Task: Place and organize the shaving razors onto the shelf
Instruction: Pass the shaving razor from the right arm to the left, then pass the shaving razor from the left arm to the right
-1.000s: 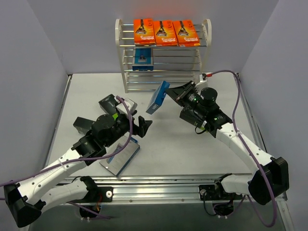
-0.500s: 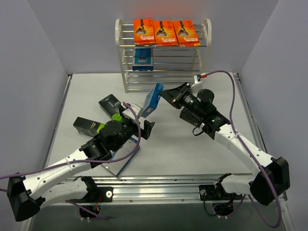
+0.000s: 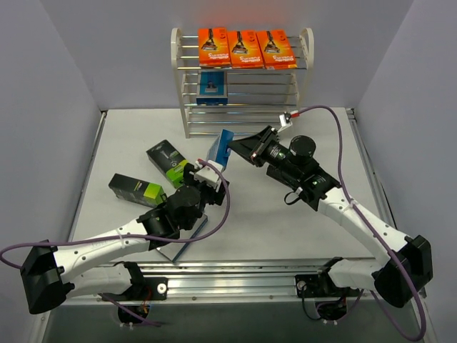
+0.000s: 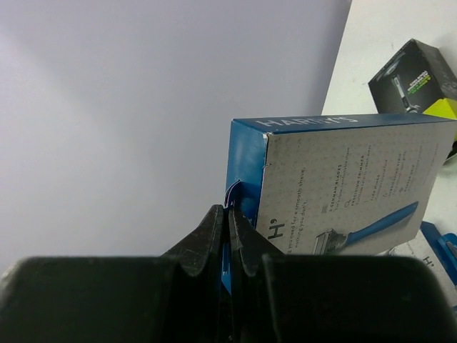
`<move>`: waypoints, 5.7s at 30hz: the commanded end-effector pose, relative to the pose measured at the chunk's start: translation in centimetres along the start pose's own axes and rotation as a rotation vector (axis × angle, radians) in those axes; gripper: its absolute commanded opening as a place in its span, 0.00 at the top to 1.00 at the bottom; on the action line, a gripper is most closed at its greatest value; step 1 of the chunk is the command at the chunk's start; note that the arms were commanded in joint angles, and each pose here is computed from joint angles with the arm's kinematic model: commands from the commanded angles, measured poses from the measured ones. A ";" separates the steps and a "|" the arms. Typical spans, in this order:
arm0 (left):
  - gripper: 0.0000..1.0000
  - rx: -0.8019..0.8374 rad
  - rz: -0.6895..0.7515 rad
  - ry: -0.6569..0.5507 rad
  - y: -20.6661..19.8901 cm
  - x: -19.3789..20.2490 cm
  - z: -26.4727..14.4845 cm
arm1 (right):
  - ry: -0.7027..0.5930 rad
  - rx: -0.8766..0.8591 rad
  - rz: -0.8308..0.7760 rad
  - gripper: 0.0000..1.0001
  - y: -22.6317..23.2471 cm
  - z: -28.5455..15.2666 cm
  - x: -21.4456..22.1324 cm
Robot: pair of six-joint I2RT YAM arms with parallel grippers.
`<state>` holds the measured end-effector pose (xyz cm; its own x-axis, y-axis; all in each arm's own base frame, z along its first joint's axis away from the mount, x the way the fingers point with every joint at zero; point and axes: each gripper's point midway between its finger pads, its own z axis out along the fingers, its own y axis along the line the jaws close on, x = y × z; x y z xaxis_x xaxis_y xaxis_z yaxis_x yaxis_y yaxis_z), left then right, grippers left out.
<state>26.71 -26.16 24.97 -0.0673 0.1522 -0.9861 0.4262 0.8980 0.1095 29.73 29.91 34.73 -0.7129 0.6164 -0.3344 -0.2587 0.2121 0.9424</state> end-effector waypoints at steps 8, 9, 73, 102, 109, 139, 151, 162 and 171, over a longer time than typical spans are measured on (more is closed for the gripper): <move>0.68 -0.149 0.005 -0.091 3.2 -3.7 -0.9 | 0.039 -0.159 -0.026 1.00 4.7 -2.8 0.7; 0.68 -0.149 0.007 -0.089 3.2 -3.8 -1.0 | 0.043 -0.149 -0.023 1.00 4.2 -2.7 0.8; 0.98 0.140 0.889 -0.309 2.3 -6.2 -9.9 | 0.431 0.003 0.058 0.00 -6.0 -6.3 2.5; 0.98 0.258 1.094 -0.446 -1.2 -4.0 -10.8 | 0.469 0.020 0.060 0.07 -7.0 -6.4 1.9; 0.98 0.233 1.112 -0.471 -1.5 -4.3 -10.6 | 0.498 -0.005 0.076 0.10 -7.2 -6.9 3.0; 0.98 0.256 1.133 -0.459 -1.7 -2.6 -10.7 | 0.574 -0.132 0.088 0.98 -4.8 -7.7 5.5; 0.64 0.299 1.062 -0.439 -2.0 -1.9 -10.8 | 0.514 -0.165 0.132 1.00 -3.8 -7.8 4.8; 0.06 0.378 1.031 -0.390 -2.5 0.2 -11.0 | 0.415 -0.365 0.302 1.00 -1.1 -9.4 3.6; 0.06 0.364 0.960 -0.412 -2.2 -1.3 -11.3 | 0.361 -0.200 0.252 1.00 -4.2 -8.0 2.9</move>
<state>15.70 -23.80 25.97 0.7243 0.5408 -0.4278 0.3551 0.2392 0.9037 22.95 25.39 26.85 -0.9633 0.2671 0.0274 0.0050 -0.0844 0.9964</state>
